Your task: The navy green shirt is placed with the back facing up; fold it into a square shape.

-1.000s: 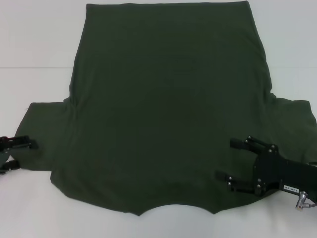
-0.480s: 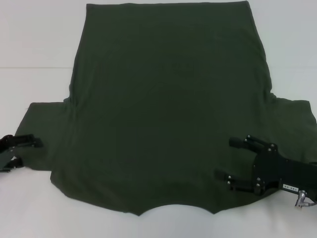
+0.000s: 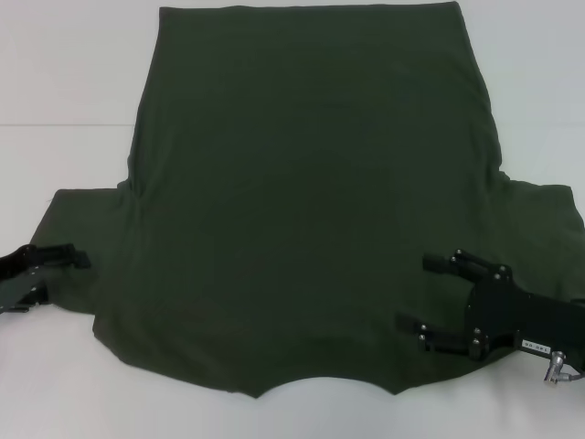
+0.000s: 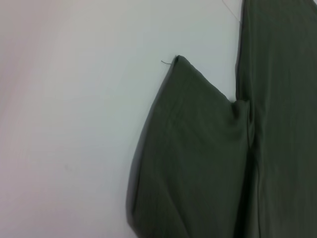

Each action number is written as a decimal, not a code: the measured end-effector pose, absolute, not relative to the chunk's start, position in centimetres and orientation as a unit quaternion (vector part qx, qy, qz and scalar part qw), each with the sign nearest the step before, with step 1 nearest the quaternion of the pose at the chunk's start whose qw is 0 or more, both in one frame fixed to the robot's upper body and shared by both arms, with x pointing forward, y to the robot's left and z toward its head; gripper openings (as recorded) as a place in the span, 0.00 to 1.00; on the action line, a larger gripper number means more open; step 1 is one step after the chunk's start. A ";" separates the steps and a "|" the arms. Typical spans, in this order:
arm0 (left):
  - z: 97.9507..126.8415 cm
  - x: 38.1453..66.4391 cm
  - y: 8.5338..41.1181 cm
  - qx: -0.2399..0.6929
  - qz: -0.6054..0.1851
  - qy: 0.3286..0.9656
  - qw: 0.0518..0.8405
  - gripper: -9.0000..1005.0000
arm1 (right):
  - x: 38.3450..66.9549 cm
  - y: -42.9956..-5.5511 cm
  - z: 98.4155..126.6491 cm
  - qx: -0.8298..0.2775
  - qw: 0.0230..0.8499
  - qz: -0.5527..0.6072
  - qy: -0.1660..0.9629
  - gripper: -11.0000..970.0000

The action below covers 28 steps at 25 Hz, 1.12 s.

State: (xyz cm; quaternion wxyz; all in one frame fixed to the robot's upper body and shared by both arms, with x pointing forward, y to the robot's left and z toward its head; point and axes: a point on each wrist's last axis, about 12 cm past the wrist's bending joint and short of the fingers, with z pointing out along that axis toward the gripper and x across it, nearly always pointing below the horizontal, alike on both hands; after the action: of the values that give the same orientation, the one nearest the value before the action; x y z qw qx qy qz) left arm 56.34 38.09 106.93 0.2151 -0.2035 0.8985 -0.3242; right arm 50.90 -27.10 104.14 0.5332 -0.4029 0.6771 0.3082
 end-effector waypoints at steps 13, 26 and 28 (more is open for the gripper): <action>106.8 56.6 37.8 -0.180 -0.305 0.910 0.213 0.58 | 50.9 -27.1 104.2 -0.403 0.534 0.310 0.676 0.97; 106.8 56.7 37.7 -0.174 -0.300 0.913 0.212 0.27 | 50.9 -27.0 104.2 -0.404 0.534 0.312 0.674 0.97; 106.9 56.7 37.7 -0.173 -0.300 0.914 0.213 0.19 | 50.9 -27.0 104.2 -0.404 0.534 0.312 0.674 0.97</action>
State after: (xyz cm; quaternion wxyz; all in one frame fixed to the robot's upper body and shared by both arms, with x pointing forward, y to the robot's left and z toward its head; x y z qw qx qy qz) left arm 56.69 37.73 106.87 0.2127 -0.1735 0.9135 -0.3003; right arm 50.88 -27.01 104.25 0.5338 -0.4039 0.6741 0.3125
